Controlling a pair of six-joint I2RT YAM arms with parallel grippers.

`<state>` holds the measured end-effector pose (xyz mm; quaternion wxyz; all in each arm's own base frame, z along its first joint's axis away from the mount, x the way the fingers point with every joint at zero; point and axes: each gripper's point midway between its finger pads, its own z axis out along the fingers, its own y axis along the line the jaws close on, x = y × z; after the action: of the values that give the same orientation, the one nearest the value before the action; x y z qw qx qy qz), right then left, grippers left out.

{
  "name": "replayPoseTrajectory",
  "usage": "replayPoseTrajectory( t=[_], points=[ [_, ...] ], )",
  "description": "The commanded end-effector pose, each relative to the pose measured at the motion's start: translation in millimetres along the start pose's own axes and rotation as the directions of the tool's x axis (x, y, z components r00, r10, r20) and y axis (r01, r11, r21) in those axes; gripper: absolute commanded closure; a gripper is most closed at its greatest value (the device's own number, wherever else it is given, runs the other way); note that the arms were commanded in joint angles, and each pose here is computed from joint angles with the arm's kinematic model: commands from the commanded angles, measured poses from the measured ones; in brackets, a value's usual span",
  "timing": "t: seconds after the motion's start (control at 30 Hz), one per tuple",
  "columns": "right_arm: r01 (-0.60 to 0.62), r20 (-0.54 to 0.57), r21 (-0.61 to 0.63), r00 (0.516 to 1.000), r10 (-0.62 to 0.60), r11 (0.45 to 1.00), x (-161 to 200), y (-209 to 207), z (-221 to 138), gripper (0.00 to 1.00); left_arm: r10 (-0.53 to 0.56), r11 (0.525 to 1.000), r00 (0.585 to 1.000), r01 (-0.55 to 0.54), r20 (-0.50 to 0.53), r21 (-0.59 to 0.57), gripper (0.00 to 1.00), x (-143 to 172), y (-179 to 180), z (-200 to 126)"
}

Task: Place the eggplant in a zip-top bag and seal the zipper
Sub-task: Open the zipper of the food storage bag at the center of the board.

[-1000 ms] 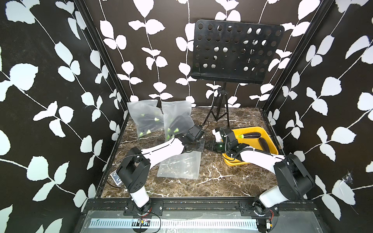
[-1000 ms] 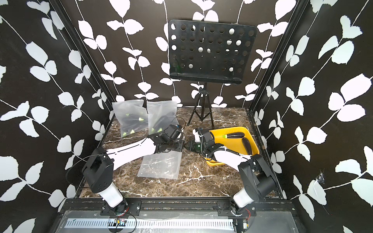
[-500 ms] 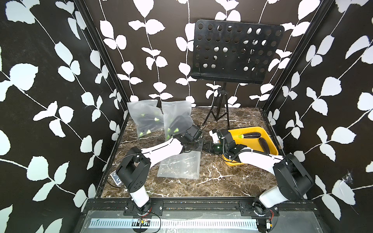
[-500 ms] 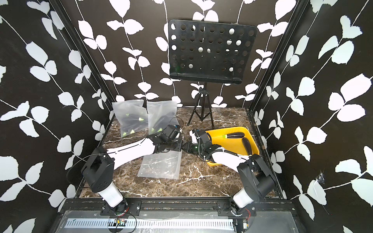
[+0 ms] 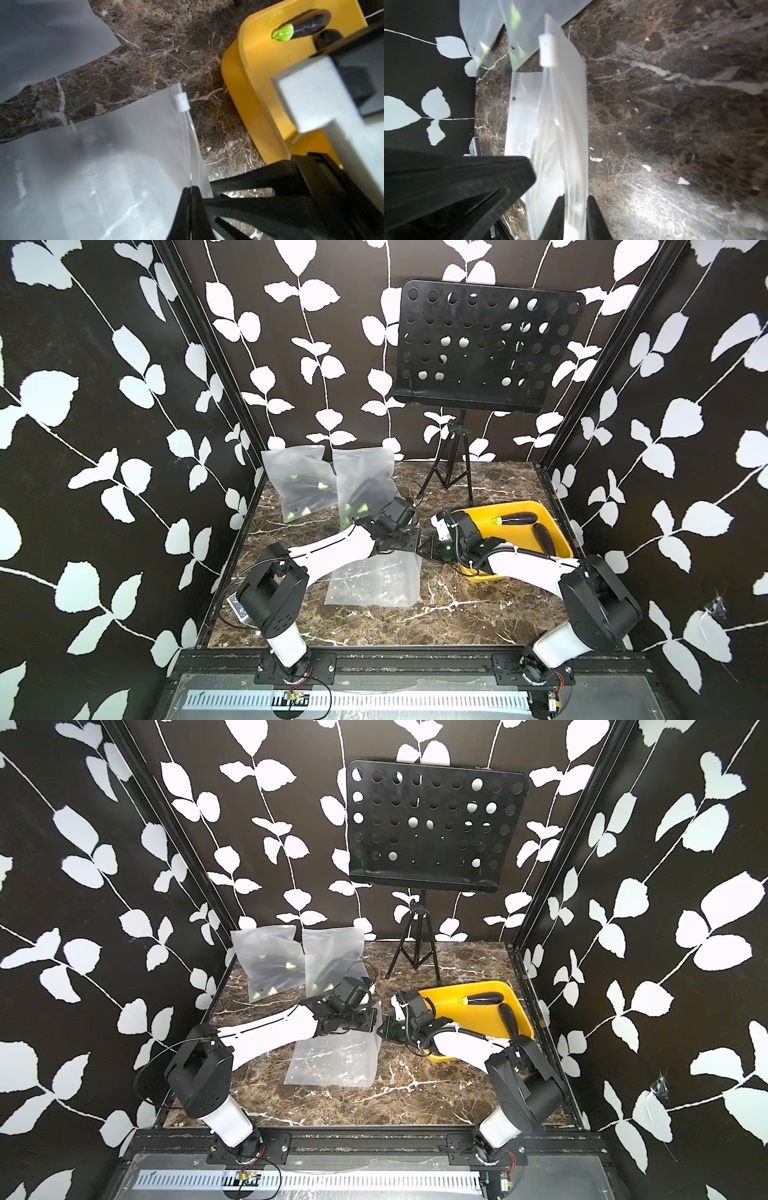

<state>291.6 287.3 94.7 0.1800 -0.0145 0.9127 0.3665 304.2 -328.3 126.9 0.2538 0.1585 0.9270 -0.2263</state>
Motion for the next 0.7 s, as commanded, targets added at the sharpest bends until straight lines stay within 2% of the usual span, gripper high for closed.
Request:
replayPoseTrajectory(
  t=[0.0,0.07,0.1,0.33,0.37,0.43,0.5,0.67],
  points=[
    [0.022,0.016,0.014,1.000,-0.022,1.000,-7,5,0,0.84,0.005,0.999,1.000,-0.006,0.030,0.031,1.00,-5,-6,-14],
    [0.028,0.013,0.007,1.000,-0.028,1.000,-8,7,1,0.98,0.005,0.999,1.000,-0.006,0.019,0.037,1.00,-3,-7,-12],
    [0.027,0.013,0.008,1.000,-0.027,1.000,-8,8,1,1.00,0.004,1.000,1.000,-0.004,0.009,0.029,1.00,-1,-5,-11],
    [0.080,0.043,-0.024,0.996,-0.079,0.997,-16,24,-9,1.00,0.016,1.000,0.999,-0.017,-0.052,-0.026,0.99,16,8,-7],
    [0.088,0.046,-0.035,0.995,-0.086,0.996,-16,28,-9,1.00,0.012,0.999,0.999,-0.014,-0.052,-0.035,0.88,16,10,-6],
    [0.097,0.047,-0.047,0.994,-0.095,0.994,-15,33,-8,1.00,0.008,0.999,0.998,-0.010,-0.054,-0.051,0.76,17,13,-5],
    [0.098,0.046,-0.051,0.994,-0.096,0.994,-14,35,-6,1.00,0.005,0.998,0.999,-0.008,-0.053,-0.062,0.72,17,15,-5],
    [0.079,0.073,-0.044,0.994,-0.076,0.996,-18,33,-6,1.00,-0.006,0.997,0.994,-0.002,-0.106,-0.079,0.69,30,20,1]
  ],
)
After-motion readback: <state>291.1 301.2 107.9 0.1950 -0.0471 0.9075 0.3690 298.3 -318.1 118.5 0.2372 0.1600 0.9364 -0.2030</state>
